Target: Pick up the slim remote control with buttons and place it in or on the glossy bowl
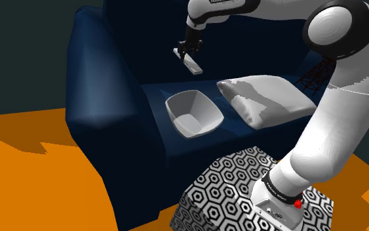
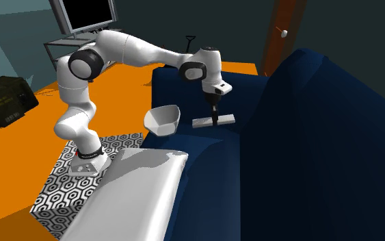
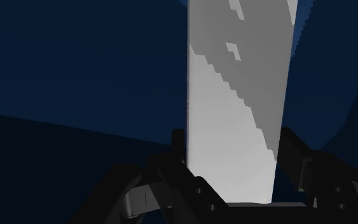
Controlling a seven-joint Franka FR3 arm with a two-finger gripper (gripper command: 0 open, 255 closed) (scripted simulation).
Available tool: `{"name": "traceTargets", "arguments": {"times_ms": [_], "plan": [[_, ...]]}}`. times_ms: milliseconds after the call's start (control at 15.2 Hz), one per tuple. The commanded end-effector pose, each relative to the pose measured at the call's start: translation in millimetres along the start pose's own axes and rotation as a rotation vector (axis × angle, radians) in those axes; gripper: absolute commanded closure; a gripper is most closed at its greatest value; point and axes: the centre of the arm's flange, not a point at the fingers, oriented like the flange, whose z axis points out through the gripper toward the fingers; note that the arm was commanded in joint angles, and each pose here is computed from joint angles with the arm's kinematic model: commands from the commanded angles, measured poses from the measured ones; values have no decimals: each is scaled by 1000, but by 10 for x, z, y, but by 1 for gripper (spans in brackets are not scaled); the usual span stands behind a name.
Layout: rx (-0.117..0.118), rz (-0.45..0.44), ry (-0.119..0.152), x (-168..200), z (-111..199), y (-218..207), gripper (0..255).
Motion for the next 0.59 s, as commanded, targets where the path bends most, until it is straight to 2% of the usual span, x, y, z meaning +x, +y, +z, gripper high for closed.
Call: {"name": "traceTargets", "arguments": {"times_ms": [0,528], "plan": [[0,0,0,9,-101,14,255],[0,0,0,61,-520,38,255]]}}
